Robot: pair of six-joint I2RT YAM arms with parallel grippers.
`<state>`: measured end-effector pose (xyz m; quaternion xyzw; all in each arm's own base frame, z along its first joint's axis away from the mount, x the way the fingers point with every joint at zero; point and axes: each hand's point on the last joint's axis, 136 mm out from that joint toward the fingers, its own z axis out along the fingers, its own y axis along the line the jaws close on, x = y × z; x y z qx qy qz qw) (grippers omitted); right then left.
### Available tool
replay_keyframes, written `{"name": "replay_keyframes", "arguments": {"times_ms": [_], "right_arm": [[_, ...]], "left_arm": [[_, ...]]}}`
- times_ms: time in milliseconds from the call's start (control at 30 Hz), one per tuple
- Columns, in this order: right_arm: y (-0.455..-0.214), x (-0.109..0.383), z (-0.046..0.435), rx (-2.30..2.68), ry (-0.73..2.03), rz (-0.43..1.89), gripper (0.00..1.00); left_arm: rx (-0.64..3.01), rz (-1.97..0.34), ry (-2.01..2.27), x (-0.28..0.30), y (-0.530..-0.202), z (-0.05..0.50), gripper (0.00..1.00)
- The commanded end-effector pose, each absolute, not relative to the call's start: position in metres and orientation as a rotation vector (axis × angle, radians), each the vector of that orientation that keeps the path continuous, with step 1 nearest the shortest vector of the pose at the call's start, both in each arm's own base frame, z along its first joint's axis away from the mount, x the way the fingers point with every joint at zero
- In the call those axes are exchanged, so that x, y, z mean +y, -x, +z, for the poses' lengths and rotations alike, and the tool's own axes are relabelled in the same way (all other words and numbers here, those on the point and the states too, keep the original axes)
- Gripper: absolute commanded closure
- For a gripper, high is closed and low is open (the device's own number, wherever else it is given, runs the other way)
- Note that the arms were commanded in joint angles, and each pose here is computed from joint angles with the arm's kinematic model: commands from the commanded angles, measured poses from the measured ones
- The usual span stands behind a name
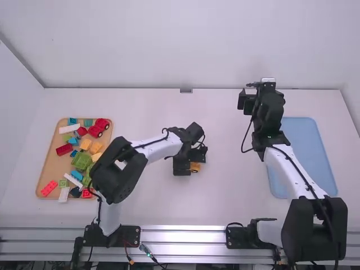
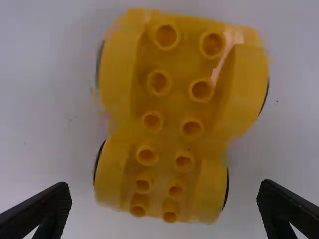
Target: Assemble lego blocks to make yellow taxi
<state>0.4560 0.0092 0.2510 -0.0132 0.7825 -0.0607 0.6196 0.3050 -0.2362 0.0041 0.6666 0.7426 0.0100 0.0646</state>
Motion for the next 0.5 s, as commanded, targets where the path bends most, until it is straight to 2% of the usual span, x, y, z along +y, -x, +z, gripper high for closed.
{"name": "replay_keyframes", "arguments": {"times_ms": [0,167,267,367,433,467], "right_arm": [[-0.462,0.008,0.268,1.763,0.019,-0.146,0.01],[-0.462,0.008,0.268,1.763,0.048,-0.168,0.01],[-0.462,0.008,0.268,1.763,0.049,-0.169,0.01],[-0.462,0.008,0.268,1.763,0.049,-0.169,0.01],[-0.462,0.008,0.268,1.763,0.049,-0.169,0.01],[-0.462,0.008,0.268,1.763,0.048,-0.169,0.01]], "left_arm": [[2.255,0.069,-1.864,-0.236,-0.33,0.039,0.01],[2.284,0.055,-1.682,-0.218,-0.356,0.088,0.01],[2.387,0.01,-1.401,-0.191,-0.377,0.119,0.01],[2.565,0.002,-0.906,-0.129,-0.406,0.14,0.01],[2.625,-0.002,-0.734,-0.104,-0.412,0.142,0.01],[2.686,-0.005,-0.54,-0.074,-0.415,0.141,0.01]]}}
